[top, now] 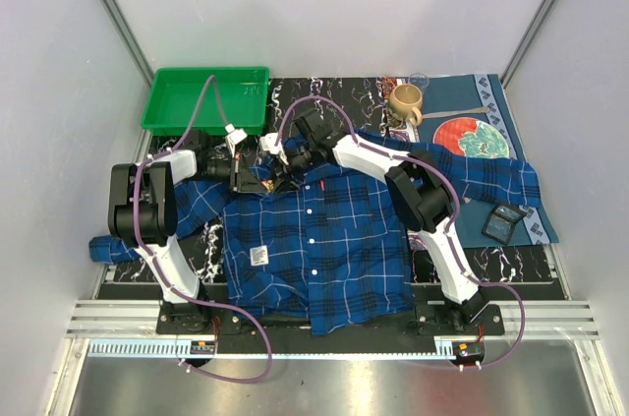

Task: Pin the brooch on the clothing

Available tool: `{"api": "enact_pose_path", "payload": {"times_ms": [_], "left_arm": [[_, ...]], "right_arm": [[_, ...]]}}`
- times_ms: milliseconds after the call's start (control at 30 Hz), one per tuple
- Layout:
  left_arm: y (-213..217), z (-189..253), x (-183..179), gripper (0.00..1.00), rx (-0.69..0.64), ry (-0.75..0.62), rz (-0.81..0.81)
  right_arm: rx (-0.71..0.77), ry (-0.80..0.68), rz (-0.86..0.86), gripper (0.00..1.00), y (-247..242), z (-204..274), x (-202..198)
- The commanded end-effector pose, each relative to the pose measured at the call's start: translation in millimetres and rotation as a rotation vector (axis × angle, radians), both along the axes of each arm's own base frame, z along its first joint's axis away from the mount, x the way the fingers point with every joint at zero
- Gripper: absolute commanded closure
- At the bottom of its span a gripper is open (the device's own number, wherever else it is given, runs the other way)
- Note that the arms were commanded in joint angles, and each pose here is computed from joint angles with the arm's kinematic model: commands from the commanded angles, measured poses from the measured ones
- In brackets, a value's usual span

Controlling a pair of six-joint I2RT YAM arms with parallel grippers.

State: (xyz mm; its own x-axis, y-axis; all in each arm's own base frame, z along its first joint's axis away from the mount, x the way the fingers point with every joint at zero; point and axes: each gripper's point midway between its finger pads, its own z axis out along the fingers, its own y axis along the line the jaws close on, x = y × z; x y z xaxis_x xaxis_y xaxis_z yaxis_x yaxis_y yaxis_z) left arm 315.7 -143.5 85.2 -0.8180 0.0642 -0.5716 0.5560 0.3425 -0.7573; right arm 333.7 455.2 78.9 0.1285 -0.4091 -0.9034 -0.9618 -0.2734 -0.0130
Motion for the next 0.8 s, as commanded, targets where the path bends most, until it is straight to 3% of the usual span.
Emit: {"api": "enact_pose_path", "payload": {"times_ms": [0,67,267,367,433,533,567,600,767], "left_arm": [[-4.9,15.0,8.9,1.0,-0.041,-0.089,-0.039],[-4.3,14.8,8.4,1.0,-0.04,-0.082,-0.039],[-4.1,12.4,9.0,1.0,-0.018,-0.083,-0.042],[-3.7,11.1,10.1,1.0,-0.006,-0.082,-0.04],[-3.1,10.7,11.2,1.0,0.001,-0.082,-0.037],[-2.2,9.9,12.4,0.98,0.013,-0.086,-0.035],[-2.1,11.2,12.3,0.95,0.014,-0.092,-0.036],[-2.6,12.0,12.3,0.83,0.014,-0.098,-0.038],[1.4,17.7,13.3,0.59,0.048,-0.159,-0.031]], "right_arm": [[0.039,0.004,0.023,0.51,12.1,13.7,-2.0],[0.042,0.006,0.031,0.6,11.8,14.0,-3.6],[0.049,0.014,0.035,0.74,11.9,18.1,-5.6],[0.052,0.024,0.041,0.85,11.2,21.0,-8.4],[0.05,0.027,0.041,0.98,10.1,22.1,-9.6],[0.045,0.03,0.036,1.0,7.4,22.9,-10.9],[0.045,0.034,0.035,1.0,7.5,24.2,-12.3],[0.043,0.042,0.029,1.0,7.0,24.4,-11.9],[0.043,0.082,0.021,1.0,7.5,28.4,-14.7]]}}
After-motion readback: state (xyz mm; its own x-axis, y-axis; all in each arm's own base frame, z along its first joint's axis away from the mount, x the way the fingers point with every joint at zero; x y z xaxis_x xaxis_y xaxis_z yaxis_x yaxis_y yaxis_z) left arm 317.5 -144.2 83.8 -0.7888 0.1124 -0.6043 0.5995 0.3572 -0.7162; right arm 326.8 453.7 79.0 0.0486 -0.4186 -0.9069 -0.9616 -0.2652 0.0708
